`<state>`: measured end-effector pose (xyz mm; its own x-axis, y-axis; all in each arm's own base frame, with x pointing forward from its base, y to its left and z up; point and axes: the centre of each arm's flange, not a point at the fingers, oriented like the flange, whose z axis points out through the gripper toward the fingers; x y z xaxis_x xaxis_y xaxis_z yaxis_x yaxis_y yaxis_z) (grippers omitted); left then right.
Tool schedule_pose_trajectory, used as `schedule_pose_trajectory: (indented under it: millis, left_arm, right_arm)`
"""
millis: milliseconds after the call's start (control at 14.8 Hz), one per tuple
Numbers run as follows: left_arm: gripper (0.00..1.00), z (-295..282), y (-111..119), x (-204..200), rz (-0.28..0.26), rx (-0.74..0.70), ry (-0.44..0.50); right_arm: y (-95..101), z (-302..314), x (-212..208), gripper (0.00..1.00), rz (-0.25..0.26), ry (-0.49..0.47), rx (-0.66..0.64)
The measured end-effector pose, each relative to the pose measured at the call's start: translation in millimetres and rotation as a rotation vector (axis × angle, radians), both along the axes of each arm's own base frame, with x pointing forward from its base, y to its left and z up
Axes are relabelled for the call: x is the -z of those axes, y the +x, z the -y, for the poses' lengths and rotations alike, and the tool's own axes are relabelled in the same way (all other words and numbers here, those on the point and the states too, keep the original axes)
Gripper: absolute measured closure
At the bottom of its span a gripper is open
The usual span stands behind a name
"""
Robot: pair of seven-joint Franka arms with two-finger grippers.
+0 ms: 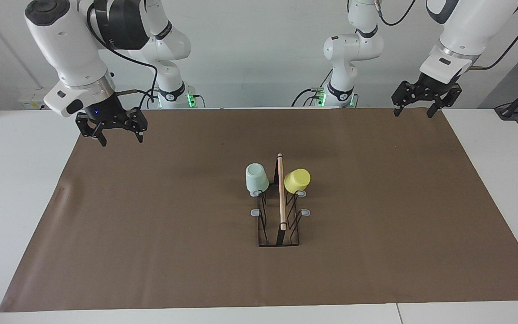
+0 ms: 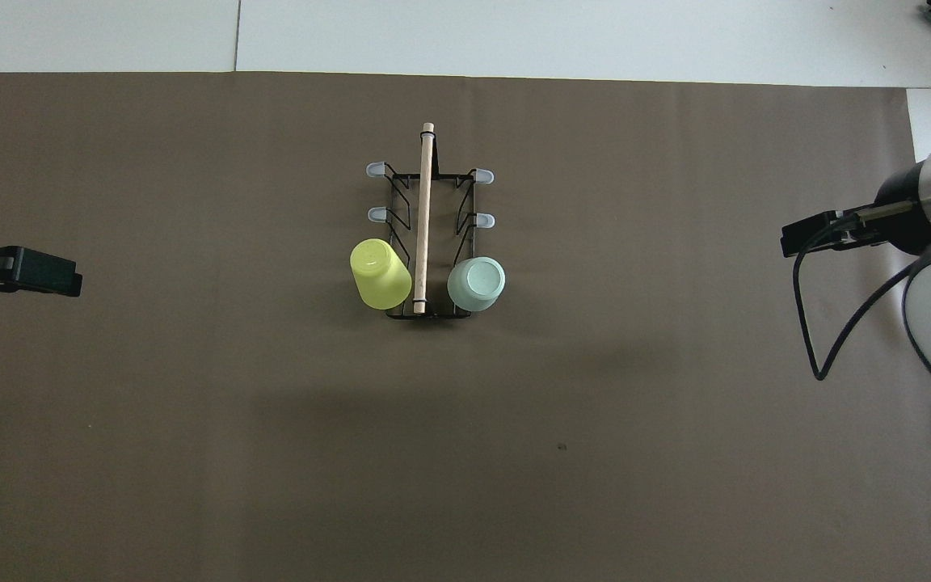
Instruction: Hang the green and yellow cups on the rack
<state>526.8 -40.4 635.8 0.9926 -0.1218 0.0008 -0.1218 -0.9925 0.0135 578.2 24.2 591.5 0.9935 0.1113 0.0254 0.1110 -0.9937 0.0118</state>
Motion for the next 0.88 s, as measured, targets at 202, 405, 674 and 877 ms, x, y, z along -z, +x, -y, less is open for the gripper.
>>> schedule_pose_trajectory:
  millis: [202, 405, 674, 877]
  left_arm:
    - [0.0, -1, 0, 0, 0.0, -0.001, 0.0]
    - [0.0, -1, 0, 0, 0.0, 0.0, 0.0]
    - [0.0, 2, -1, -1, 0.001, 0.004, 0.0]
    - [0.0, 2, -1, -1, 0.002, 0.005, 0.0]
  right_arm:
    - [0.0, 0, 0, 0.0, 0.0, 0.0, 0.0]
    - [0.0, 0, 0, 0.0, 0.0, 0.0, 0.0]
    - [0.2, 4, 0, 0.0, 0.0, 0.0, 0.008]
    - [0.3, 39, 0, 0.0, 0.0, -0.003, 0.015]
